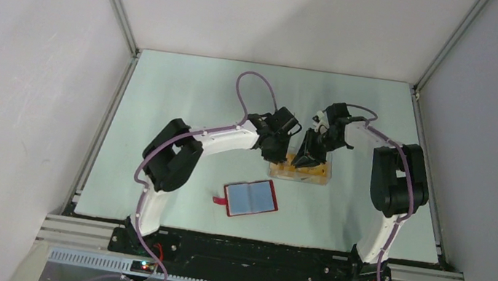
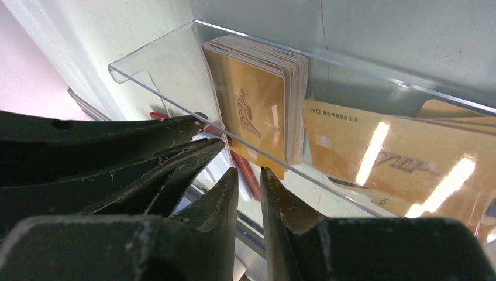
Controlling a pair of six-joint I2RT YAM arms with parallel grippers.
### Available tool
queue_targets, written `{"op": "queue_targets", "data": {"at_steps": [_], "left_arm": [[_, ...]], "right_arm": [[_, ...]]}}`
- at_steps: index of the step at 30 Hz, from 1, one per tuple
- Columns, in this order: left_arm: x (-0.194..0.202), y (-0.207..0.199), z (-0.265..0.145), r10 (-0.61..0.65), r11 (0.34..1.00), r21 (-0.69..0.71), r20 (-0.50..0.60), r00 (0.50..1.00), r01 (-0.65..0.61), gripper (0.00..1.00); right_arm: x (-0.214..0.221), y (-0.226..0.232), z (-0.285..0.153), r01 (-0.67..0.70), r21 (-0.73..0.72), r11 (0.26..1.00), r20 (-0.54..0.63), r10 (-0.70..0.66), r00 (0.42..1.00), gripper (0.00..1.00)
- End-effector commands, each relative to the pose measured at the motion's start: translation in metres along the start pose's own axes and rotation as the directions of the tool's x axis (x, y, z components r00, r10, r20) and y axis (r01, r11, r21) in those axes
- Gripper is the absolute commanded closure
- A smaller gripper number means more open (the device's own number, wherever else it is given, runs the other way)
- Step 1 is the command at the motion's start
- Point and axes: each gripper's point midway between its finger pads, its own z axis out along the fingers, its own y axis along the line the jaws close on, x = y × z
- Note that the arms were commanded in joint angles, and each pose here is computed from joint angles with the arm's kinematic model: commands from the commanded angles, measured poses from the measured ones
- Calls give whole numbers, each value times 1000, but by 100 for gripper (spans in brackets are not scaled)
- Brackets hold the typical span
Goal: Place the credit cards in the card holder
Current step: Pick up the credit card from the storage box.
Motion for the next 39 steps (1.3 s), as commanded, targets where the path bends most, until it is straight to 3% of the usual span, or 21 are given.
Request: {"op": "queue_targets", "data": {"at_steps": [1, 4, 7, 9, 11, 12, 14, 16, 26, 35, 39], "left_arm": [[-11, -10, -7, 25, 999, 23, 33, 999, -26, 77], [-14, -7, -11, 25, 1000, 4, 56, 998, -25, 96], [-17, -7, -15, 25, 1000, 2, 68, 997, -25, 100], [-17, -9, -17, 26, 1000, 9, 70, 997, -27, 98], [-18, -12, -18, 26, 999, 20, 68, 997, -28, 83], [-18, -13, -19, 23, 999, 26, 69, 997, -25, 70], [-20, -16, -22, 22, 999, 35, 72, 997, -24, 61], [-21, -18, -23, 22, 999, 38, 77, 997, -25, 58], [-15, -18, -6, 34, 999, 27, 48, 998, -36, 60], [-10, -12, -3, 39, 999, 8, 40, 998, -39, 77], [-9, -10, -2, 41, 999, 3, 35, 999, -41, 74]], "right_arm": [[-1, 10, -10, 29, -23, 999, 26, -28, 999, 75], [0, 11, -10, 33, -26, 999, 23, -33, 999, 75], [1, 13, -9, 35, -26, 999, 22, -35, 999, 75], [1, 13, -9, 35, -26, 999, 21, -35, 999, 75], [1, 12, -8, 34, -25, 999, 21, -33, 999, 75], [1, 11, -9, 32, -23, 999, 22, -32, 999, 75], [0, 11, -9, 31, -22, 999, 22, -31, 999, 75], [1, 10, -8, 32, -21, 999, 19, -31, 999, 75], [1, 8, -6, 31, -17, 999, 13, -31, 999, 75], [2, 10, -6, 32, -20, 999, 12, -32, 999, 75], [3, 10, -7, 33, -19, 999, 12, -32, 999, 75]]}}
